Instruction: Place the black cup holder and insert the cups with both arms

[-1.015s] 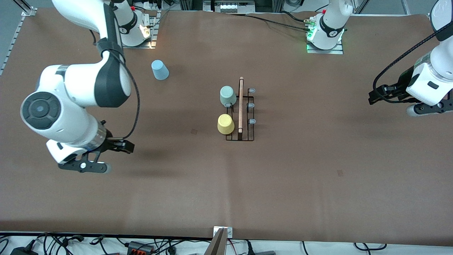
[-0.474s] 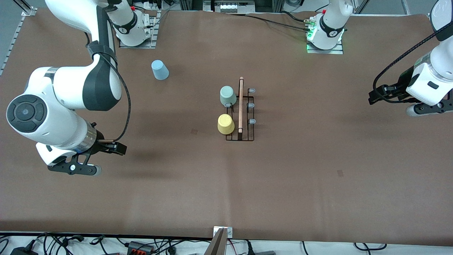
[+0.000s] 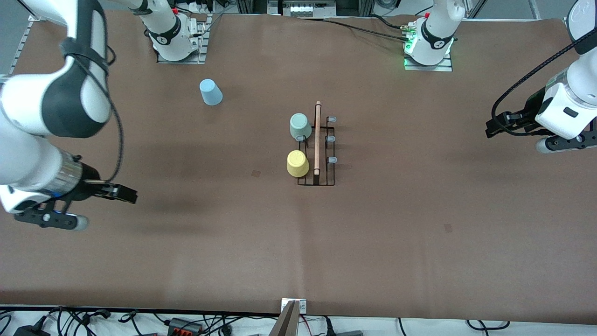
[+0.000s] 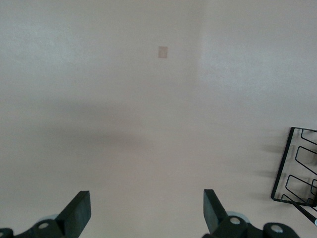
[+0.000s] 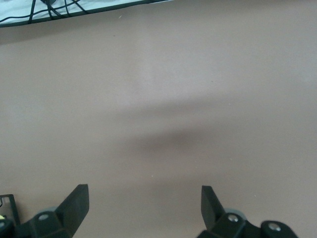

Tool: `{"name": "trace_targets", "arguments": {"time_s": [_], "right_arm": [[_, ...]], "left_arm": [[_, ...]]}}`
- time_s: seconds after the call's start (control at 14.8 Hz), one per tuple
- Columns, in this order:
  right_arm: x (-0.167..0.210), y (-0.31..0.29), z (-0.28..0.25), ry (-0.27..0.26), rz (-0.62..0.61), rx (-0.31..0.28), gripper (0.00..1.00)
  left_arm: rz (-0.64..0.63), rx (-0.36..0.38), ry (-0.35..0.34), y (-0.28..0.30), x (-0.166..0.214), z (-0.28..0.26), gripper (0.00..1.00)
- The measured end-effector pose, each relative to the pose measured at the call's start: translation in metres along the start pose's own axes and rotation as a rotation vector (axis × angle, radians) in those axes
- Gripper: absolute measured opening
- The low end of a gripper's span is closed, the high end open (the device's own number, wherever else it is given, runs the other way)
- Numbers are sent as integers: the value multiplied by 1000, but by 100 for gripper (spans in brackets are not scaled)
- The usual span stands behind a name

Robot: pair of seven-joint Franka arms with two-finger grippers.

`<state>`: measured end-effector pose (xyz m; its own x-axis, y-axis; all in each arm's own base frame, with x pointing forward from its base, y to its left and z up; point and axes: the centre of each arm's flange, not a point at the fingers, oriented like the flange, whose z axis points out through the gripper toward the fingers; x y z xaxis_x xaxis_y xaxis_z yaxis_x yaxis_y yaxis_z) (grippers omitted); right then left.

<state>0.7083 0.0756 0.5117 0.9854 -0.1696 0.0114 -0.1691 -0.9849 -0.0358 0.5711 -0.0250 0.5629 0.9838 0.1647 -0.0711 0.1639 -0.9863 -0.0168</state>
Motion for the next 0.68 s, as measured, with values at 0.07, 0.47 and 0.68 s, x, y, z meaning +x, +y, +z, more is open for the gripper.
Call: {"name": "trace_targets", "arguments": {"time_s": [0.07,0.47,0.68], "right_arm": [[-2,12,-6,-2,-3,1,100],[-24,65,-42,-8,-11,28,100],[-35,84,-57,2,-15,17,100]], "left_arm": [[0,0,0,0,0,0,100],[0,0,0,0,0,0,100],[0,0,0,0,0,0,100]]}}
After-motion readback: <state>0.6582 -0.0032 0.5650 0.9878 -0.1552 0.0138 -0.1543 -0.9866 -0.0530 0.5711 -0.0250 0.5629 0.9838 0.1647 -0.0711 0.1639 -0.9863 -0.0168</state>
